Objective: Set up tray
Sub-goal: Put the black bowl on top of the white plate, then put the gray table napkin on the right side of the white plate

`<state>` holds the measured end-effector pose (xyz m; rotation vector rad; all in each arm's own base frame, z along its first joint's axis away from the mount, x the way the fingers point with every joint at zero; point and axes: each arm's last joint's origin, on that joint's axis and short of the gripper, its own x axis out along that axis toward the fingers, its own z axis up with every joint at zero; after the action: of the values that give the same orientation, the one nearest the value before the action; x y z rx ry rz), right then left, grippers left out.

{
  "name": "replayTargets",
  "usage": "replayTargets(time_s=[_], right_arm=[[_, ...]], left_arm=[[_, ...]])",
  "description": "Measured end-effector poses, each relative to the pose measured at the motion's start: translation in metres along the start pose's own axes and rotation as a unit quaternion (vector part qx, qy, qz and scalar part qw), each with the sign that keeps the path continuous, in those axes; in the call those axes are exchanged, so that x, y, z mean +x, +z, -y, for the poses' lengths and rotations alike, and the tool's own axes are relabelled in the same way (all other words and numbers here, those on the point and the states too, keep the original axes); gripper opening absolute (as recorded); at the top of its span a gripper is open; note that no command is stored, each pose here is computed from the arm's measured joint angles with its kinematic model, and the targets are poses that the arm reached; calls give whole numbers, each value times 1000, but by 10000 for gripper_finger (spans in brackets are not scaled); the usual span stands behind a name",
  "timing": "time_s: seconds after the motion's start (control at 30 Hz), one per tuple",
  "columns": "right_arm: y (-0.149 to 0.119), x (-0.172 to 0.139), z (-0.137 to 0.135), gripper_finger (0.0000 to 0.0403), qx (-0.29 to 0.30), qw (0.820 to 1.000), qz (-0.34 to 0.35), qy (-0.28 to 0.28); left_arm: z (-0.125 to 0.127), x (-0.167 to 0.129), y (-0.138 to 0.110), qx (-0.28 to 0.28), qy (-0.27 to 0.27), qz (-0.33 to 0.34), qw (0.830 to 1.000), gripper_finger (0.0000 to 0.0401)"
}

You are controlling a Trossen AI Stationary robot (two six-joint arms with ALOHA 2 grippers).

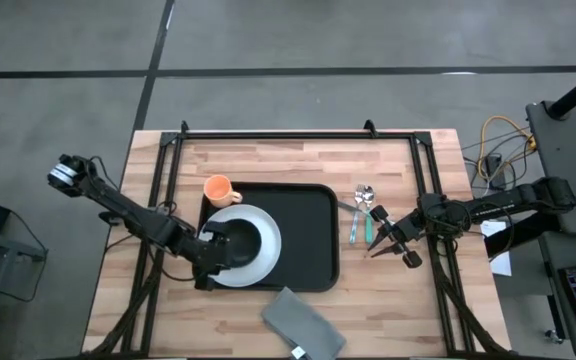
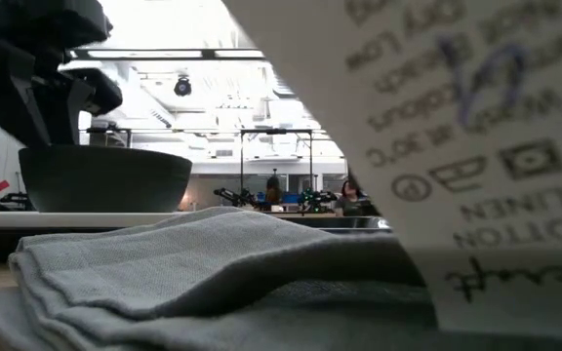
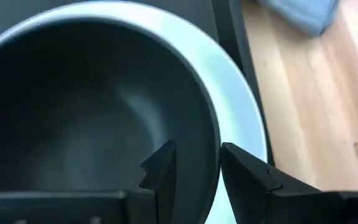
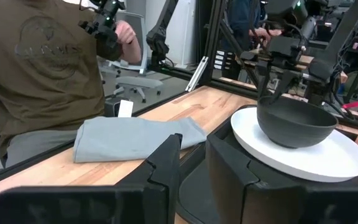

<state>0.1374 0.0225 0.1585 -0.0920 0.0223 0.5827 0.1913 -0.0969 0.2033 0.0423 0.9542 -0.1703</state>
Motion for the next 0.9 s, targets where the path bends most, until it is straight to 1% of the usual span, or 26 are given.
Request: replayTargets(time_s=[0.3, 0.47, 0.57, 0.63, 0.7, 0.8, 0.9], right_arm=[[0, 0, 0, 83, 1, 1000, 0, 0], [0, 0, 0, 86, 0, 1000, -1, 0], [0, 0, 0, 83, -3, 1000, -1, 0], [0, 0, 0, 79, -9, 1000, -1, 0], [0, 0, 0, 75, -20, 1000, -1, 0], [0, 0, 0, 70, -37, 999, -1, 0], [-1, 0, 0, 68, -40, 999, -3, 0]], left_arm=[[5, -18, 26, -7, -12, 43, 999, 107], [6, -22, 31, -11, -15, 54, 998, 107], [4, -21, 31, 2, 4, 67, 998, 107], [1, -19, 34, 8, 29, 97, 995, 107], [-1, -18, 35, 20, 36, 117, 992, 107], [0, -19, 37, 27, 18, 134, 990, 107], [1, -24, 35, 36, -21, 134, 990, 107]])
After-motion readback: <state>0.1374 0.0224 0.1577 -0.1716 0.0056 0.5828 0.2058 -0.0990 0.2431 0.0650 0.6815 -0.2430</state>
